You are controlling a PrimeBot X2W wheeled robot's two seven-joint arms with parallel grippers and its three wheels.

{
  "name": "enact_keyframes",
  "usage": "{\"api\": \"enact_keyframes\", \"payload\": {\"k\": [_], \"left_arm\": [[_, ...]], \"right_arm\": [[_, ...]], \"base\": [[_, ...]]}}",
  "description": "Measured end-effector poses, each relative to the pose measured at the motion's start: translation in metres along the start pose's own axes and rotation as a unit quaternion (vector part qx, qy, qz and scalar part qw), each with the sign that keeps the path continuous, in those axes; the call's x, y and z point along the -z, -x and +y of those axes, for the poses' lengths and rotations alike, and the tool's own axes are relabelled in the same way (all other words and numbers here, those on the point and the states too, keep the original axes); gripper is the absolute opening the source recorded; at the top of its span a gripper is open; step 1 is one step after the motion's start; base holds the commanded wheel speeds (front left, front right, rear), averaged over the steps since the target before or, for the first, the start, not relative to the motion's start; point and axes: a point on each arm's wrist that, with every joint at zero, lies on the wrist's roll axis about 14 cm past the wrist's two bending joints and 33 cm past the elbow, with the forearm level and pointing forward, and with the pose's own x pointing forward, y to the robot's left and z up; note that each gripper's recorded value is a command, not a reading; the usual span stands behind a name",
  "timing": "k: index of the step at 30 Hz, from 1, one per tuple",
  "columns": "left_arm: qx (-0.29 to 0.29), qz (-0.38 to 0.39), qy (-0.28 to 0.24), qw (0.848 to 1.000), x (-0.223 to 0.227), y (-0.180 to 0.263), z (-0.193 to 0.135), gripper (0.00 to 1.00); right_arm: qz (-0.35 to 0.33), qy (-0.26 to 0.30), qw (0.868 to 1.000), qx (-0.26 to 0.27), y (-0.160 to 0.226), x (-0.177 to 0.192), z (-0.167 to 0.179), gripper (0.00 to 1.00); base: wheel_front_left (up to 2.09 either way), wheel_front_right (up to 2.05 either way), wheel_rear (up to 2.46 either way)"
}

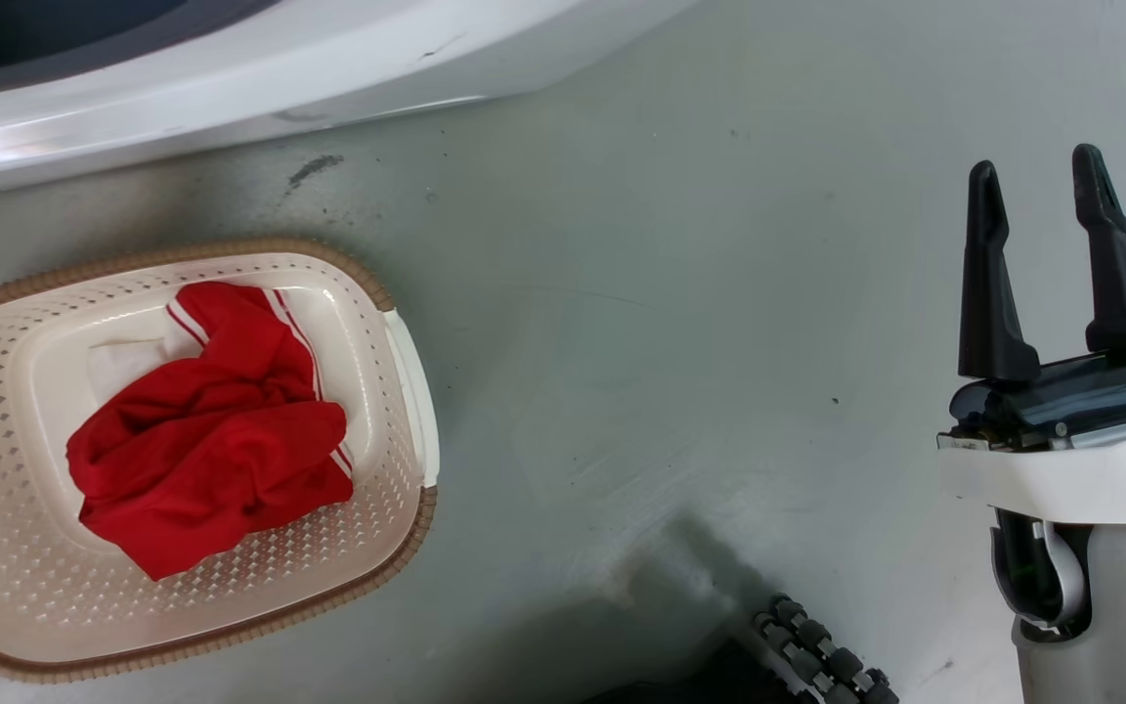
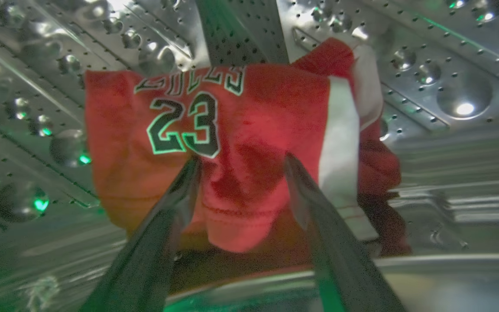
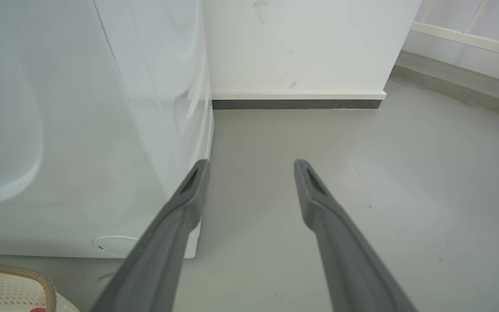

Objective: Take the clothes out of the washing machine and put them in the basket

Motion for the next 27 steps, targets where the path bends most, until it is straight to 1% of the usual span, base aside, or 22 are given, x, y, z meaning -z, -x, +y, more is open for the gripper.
{"api": "enact_keyframes", "payload": {"k": [7, 12, 13, 14, 15, 17, 21, 27], "left_arm": [[-0.005, 0.019, -0.007, 1.0, 0.012, -0.015, 0.004, 1.0], [-0.01, 0.016, -0.019, 1.0, 0.013, -0.018, 0.006, 1.0], [-0.013, 0.016, -0.023, 1.0, 0.013, -0.019, 0.007, 0.76], [-0.016, 0.014, -0.028, 0.999, 0.012, -0.019, 0.008, 0.22], [-0.018, 0.01, -0.03, 0.999, 0.012, -0.019, 0.01, 0.0], [-0.02, 0.008, -0.032, 0.999, 0.012, -0.018, 0.011, 0.0], [-0.021, -0.021, -0.033, 0.999, 0.0, -0.011, 0.012, 0.0], [-0.016, -0.062, -0.039, 0.997, -0.011, 0.003, 0.003, 0.0]], "right_arm": [[0.008, 0.003, 1.0, 0.007, 0.001, 0.006, -0.005, 1.0], [0.007, 0.004, 1.0, 0.008, 0.0, 0.005, -0.006, 1.0], [0.008, 0.005, 1.0, 0.008, 0.0, 0.006, -0.006, 1.0], [0.008, 0.005, 1.0, 0.008, 0.0, 0.006, -0.007, 1.0], [0.008, 0.005, 1.0, 0.009, 0.0, 0.006, -0.007, 1.0], [0.007, 0.004, 1.0, 0.009, 0.0, 0.005, -0.007, 1.0], [0.004, 0.003, 1.0, 0.007, 0.0, 0.002, -0.006, 1.0], [-0.011, 0.006, 1.0, 0.005, 0.003, -0.012, -0.005, 1.0]], "base": [[0.0, 0.0, 0.0], [0.0, 0.0, 0.0], [0.0, 0.0, 0.0], [0.0, 0.0, 0.0], [0.0, 0.0, 0.0], [0.0, 0.0, 0.0], [0.0, 0.0, 0.0], [0.0, 0.0, 0.0]]}}
